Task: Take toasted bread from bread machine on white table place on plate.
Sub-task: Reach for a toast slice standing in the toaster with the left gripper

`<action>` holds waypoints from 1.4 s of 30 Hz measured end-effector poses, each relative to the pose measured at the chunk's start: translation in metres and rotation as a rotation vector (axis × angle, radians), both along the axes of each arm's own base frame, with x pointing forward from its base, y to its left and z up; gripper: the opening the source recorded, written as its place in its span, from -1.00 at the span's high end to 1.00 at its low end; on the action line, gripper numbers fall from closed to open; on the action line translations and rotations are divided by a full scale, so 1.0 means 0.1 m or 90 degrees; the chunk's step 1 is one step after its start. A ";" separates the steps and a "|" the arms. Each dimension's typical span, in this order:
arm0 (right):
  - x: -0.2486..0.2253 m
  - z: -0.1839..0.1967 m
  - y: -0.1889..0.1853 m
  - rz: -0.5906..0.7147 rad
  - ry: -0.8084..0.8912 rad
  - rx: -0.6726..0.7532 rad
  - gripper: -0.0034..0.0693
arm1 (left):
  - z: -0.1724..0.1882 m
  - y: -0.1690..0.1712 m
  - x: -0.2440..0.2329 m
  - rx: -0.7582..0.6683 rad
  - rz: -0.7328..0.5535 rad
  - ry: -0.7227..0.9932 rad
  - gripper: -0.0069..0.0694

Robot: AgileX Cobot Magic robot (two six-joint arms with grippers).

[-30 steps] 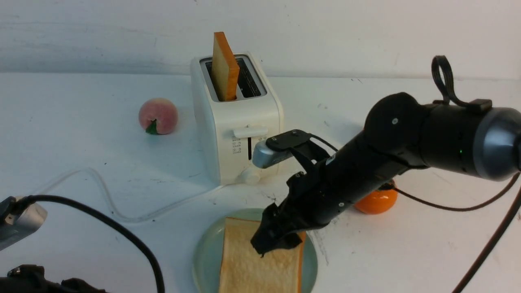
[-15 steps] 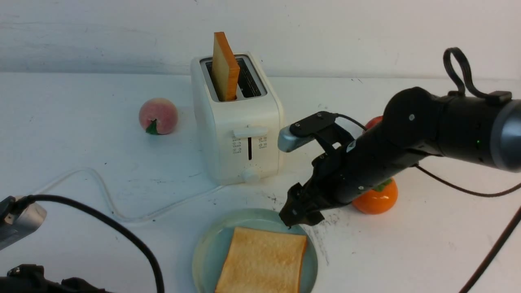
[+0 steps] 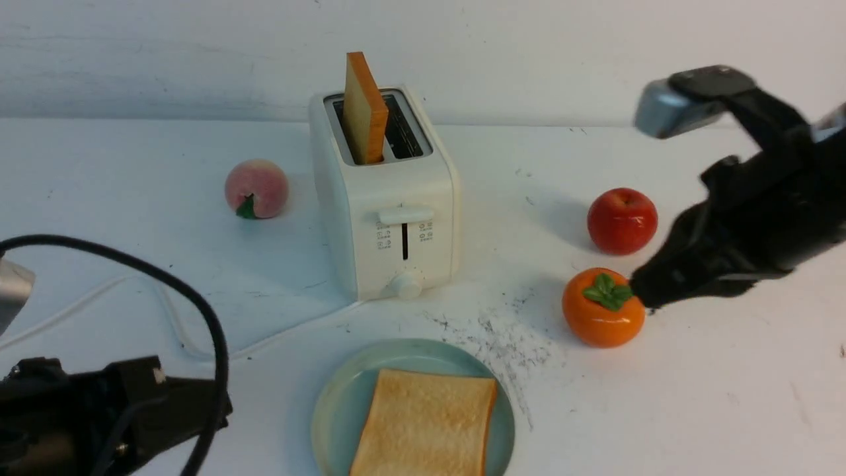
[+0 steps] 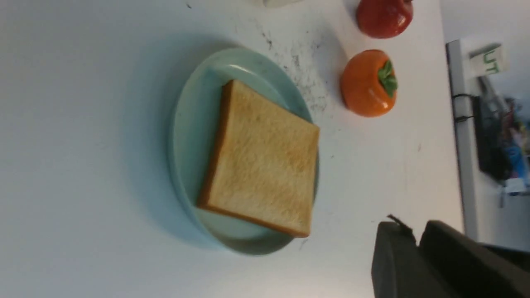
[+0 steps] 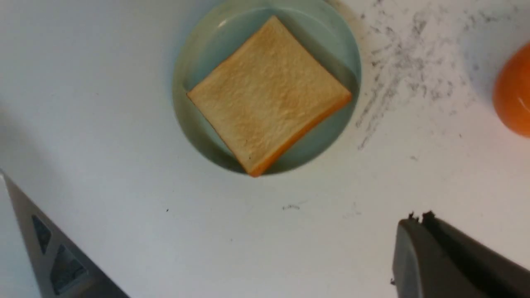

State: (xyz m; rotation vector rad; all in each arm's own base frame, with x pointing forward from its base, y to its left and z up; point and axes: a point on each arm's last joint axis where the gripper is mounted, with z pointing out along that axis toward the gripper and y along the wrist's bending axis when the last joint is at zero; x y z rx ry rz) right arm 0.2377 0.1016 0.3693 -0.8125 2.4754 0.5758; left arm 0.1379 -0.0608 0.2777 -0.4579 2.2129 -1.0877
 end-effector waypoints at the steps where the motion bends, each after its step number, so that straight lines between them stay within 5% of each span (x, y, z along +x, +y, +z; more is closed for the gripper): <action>1: -0.08 0.07 -0.06 -0.015 -0.003 0.003 0.95 | 0.03 -0.02 0.03 -0.016 -0.002 0.004 0.61; 6: -0.40 0.19 -0.26 -0.073 -0.021 0.012 0.95 | 0.32 -0.14 0.21 -0.051 -0.086 -0.030 0.61; 9: -0.68 0.15 -0.34 -0.076 -0.031 0.005 0.95 | 0.67 -0.25 0.38 -0.049 -0.206 -0.073 0.61; 13: -0.88 0.02 -0.42 -0.067 -0.045 -0.038 0.94 | 0.85 -0.31 0.66 -0.044 -0.230 -0.075 0.63; 20: -1.00 -0.18 -0.61 -0.146 -0.108 -0.113 0.93 | 0.77 -0.69 1.36 0.137 -0.244 0.000 0.86; 30: -1.01 -0.22 -0.63 -0.188 -0.094 -0.110 0.91 | 1.07 -1.15 2.18 0.316 -0.144 -0.016 0.86; 37: -1.01 -0.22 -0.62 -0.197 -0.086 -0.093 0.90 | 0.99 -1.30 2.48 0.359 -0.039 0.005 0.84; 42: -1.02 -0.22 -0.61 -0.197 -0.083 -0.085 0.89 | 0.81 -1.29 2.68 0.405 0.042 0.004 0.47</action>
